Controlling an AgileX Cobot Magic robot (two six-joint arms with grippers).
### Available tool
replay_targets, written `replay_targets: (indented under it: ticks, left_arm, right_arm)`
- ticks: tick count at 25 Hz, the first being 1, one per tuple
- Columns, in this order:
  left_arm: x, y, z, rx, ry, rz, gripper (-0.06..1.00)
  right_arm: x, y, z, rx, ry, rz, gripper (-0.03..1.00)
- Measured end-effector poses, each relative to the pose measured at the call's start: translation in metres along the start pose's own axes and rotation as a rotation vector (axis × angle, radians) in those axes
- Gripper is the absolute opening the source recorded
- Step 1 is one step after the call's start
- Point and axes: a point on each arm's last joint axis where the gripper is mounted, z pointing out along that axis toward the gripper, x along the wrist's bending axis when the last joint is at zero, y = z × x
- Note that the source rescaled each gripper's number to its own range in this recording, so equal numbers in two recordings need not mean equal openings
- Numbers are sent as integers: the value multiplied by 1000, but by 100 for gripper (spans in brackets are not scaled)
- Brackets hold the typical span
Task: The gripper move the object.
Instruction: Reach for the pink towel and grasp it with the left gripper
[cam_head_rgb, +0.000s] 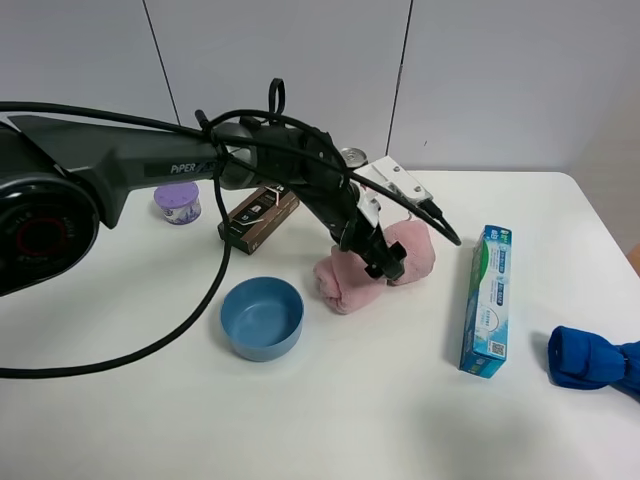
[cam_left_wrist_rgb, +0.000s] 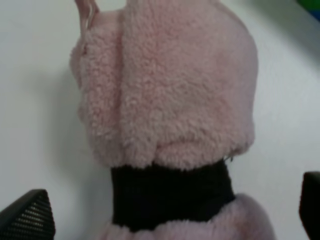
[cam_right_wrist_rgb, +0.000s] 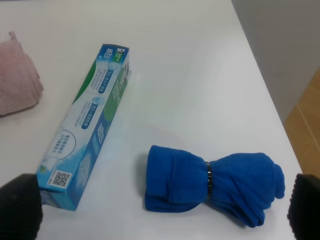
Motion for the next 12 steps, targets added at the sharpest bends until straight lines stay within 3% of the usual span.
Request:
replay_targets:
  ticks: [12]
  left_arm:
    - [2, -24, 37, 41, 0, -36, 100]
  right_arm:
    - [0, 0, 0, 0, 0, 1, 100]
